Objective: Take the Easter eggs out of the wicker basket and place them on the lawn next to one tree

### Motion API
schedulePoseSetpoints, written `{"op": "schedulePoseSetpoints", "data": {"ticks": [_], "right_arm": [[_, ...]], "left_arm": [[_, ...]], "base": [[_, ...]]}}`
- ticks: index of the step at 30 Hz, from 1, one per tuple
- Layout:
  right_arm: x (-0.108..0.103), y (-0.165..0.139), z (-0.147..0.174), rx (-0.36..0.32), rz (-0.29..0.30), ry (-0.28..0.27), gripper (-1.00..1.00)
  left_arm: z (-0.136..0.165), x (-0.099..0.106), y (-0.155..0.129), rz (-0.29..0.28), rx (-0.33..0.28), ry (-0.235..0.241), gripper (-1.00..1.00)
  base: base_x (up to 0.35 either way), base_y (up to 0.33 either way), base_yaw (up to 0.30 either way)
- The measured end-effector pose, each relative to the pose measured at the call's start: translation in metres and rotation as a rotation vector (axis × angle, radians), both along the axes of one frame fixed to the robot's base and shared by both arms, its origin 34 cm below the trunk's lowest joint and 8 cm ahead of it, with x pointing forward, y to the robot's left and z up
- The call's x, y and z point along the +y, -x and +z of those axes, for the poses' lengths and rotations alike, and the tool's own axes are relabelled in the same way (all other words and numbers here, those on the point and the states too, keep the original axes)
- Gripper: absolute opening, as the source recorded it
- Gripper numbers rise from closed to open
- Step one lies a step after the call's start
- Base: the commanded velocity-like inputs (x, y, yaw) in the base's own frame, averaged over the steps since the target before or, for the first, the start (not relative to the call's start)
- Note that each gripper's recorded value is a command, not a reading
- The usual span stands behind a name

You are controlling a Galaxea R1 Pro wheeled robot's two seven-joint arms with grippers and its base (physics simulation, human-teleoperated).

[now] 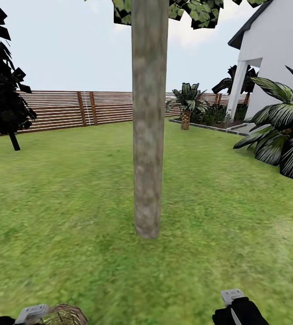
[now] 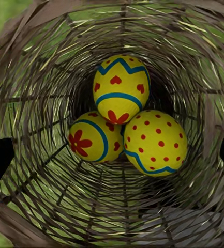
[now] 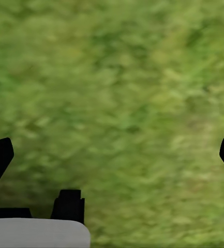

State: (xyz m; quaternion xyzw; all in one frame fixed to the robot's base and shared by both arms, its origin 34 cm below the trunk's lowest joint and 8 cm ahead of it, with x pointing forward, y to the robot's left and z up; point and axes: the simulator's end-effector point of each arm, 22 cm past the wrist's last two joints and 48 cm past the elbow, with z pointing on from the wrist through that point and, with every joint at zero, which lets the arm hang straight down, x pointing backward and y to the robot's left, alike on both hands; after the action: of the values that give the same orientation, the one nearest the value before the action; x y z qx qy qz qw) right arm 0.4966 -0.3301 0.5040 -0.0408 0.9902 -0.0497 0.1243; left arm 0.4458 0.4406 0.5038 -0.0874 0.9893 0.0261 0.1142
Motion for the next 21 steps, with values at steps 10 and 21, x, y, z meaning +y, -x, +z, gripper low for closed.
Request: {"op": "schedulePoseSetpoints", "data": {"ticks": [10, 21], "right_arm": [[-0.0004, 0.0004, -0.0001, 0.002, 0.000, 0.001, 1.00], [0.0018, 0.0007, -0.0008, 0.002, 0.001, -0.001, 1.00]], "left_arm": [[0.0021, -0.0052, -0.0014, -0.018, -0.007, 0.048, 1.00], [0.0071, 0.0029, -0.0011, -0.012, 0.012, 0.019, 1.00]], "base": [[0.000, 0.000, 0.000], [0.000, 0.000, 0.000]]}}
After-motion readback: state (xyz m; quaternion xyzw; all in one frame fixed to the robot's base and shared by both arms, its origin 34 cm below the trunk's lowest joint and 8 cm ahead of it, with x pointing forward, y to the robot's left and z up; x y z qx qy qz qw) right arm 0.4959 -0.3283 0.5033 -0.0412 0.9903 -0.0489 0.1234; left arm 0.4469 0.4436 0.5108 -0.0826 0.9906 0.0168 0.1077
